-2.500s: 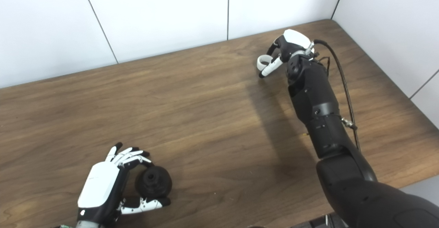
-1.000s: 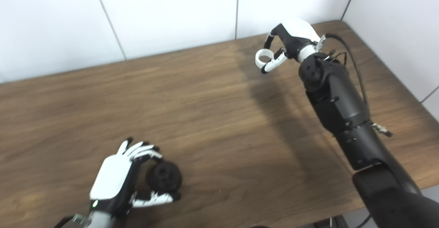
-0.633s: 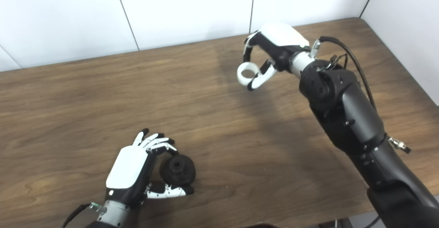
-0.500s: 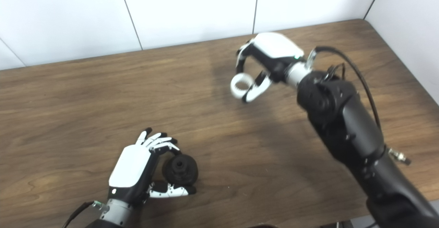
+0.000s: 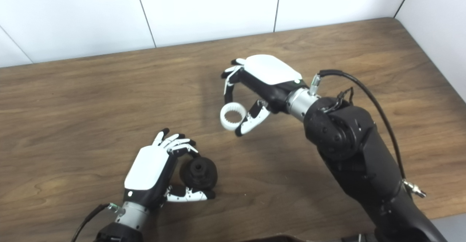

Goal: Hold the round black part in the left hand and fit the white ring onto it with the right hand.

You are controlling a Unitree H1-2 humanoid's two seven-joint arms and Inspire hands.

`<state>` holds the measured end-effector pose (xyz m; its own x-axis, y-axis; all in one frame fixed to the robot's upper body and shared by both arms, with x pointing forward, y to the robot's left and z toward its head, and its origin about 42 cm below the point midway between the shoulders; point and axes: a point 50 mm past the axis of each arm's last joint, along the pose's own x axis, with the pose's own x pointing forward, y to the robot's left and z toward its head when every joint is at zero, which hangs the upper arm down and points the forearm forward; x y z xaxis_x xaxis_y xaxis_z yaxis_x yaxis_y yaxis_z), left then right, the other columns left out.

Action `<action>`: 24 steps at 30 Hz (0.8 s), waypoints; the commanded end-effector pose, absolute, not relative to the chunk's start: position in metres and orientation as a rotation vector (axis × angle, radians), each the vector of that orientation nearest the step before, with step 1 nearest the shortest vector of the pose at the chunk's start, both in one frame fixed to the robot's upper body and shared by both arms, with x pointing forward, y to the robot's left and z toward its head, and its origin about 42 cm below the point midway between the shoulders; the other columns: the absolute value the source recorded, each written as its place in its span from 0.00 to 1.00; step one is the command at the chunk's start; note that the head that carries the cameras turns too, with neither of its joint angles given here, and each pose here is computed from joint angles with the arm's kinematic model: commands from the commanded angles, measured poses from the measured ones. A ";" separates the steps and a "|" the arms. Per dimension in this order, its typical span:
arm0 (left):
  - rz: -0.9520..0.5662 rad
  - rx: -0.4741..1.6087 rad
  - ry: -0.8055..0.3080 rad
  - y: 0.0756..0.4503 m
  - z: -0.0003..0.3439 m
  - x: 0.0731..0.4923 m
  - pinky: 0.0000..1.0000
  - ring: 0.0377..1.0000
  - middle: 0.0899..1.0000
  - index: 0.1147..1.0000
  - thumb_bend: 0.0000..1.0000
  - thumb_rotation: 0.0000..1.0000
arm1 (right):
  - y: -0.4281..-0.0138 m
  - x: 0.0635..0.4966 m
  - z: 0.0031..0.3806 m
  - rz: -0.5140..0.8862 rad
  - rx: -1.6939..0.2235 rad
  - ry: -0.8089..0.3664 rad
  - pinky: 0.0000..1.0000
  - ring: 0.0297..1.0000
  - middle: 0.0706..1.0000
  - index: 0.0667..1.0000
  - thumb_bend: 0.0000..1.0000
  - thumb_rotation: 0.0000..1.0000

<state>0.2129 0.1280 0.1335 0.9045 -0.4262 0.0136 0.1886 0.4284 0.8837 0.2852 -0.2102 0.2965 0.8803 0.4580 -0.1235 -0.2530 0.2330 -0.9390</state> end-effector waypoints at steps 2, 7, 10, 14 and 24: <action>-0.391 1.084 -0.246 0.126 0.132 0.214 1.00 0.87 0.75 0.42 0.52 0.06 | -0.201 0.274 0.307 0.496 -1.230 -0.266 0.97 0.97 0.85 0.45 0.53 0.14; -0.390 1.083 -0.249 0.125 0.132 0.215 1.00 0.86 0.75 0.42 0.52 0.06 | -0.192 0.261 0.304 0.533 -1.218 -0.281 0.98 0.95 0.84 0.45 0.53 0.14; -0.390 1.086 -0.248 0.124 0.132 0.215 1.00 0.87 0.75 0.42 0.52 0.06 | -0.186 0.256 0.303 0.554 -1.217 -0.280 0.98 0.96 0.84 0.45 0.53 0.14; -0.389 1.080 -0.251 0.123 0.132 0.216 1.00 0.87 0.75 0.42 0.52 0.06 | -0.181 0.252 0.303 0.577 -1.212 -0.285 0.97 0.96 0.84 0.45 0.53 0.14; -0.388 1.080 -0.253 0.118 0.135 0.216 1.00 0.87 0.76 0.42 0.52 0.06 | -0.174 0.247 0.292 0.644 -1.216 -0.281 0.98 0.96 0.84 0.45 0.52 0.14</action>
